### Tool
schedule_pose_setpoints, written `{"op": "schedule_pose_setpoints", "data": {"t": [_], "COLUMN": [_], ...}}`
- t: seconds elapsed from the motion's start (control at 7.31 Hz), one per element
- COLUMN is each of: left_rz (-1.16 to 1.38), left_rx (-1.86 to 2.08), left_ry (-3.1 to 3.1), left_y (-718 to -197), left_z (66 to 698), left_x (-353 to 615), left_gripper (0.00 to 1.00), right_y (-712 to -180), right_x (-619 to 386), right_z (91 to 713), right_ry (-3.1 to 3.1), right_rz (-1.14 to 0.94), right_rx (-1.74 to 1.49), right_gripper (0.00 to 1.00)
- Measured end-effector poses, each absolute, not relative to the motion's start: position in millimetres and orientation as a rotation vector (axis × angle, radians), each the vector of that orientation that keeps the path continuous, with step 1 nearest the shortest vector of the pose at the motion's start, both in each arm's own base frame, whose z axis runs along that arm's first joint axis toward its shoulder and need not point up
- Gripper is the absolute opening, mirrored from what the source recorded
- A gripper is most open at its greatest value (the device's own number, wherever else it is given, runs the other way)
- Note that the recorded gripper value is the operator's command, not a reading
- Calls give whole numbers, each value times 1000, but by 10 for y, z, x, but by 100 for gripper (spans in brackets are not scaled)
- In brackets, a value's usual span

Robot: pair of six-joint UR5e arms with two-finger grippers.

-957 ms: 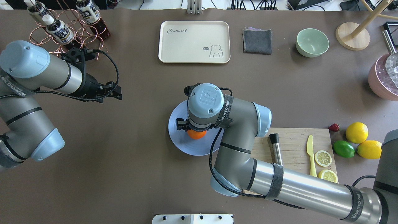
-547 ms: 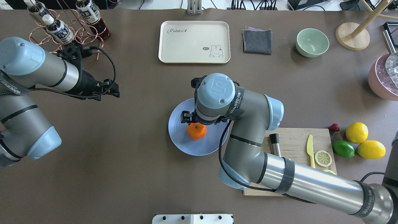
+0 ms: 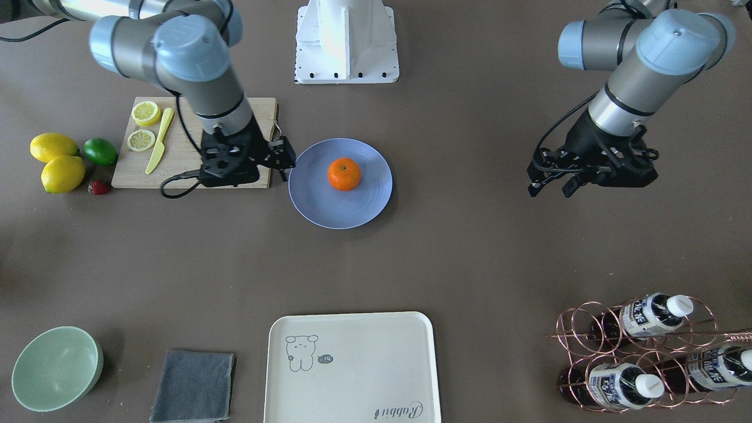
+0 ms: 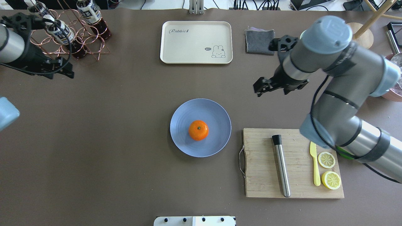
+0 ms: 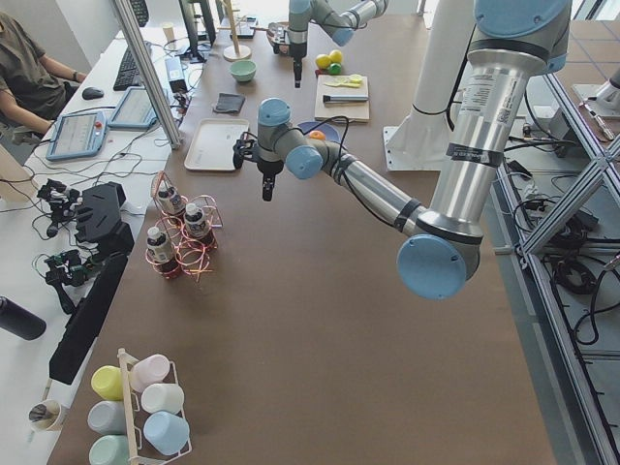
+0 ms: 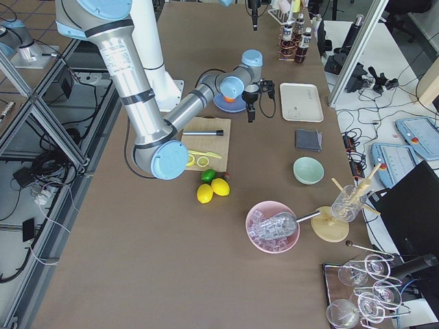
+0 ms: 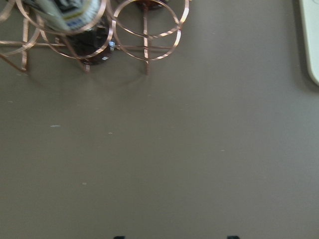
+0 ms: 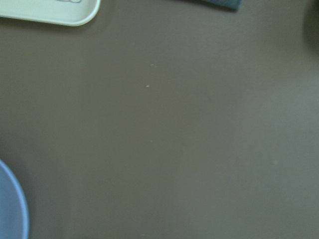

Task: Pick orange to plate
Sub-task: 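Open the right gripper and lift both arms away from the plate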

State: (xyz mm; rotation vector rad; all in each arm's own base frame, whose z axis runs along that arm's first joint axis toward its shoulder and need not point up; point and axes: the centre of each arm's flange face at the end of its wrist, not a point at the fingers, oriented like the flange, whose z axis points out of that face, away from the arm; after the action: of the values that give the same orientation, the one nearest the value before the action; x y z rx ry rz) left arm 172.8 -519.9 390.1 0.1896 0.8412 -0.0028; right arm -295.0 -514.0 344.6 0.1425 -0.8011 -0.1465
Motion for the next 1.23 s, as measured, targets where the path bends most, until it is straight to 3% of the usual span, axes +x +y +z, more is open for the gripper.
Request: {"op": "schedule_pose_setpoints", "data": {"t": [0.14,0.41,0.68,1.23], "left_rz": [53,130,156,154], "left_rx": [203,231,241,248], "left_ry": [814,769,796,804], "left_y": [-5198,-5166,-5085,-5039], "left_z": [4215,4925,5228,5287], "left_x": [1176,206,-212,-315], "left_gripper": [96,97,97,98], "right_y": [-5267,-5188,-4902,-4715], "right_x": [-2160,-485,678,1222], "right_z": [4007,5280,6423,6786], "right_ry": [-766,-761,-769,-763], "right_rz": [-204,-299,-349,-329], "right_rx": [161,170,181,204], "right_gripper": [100,100,100,100]}}
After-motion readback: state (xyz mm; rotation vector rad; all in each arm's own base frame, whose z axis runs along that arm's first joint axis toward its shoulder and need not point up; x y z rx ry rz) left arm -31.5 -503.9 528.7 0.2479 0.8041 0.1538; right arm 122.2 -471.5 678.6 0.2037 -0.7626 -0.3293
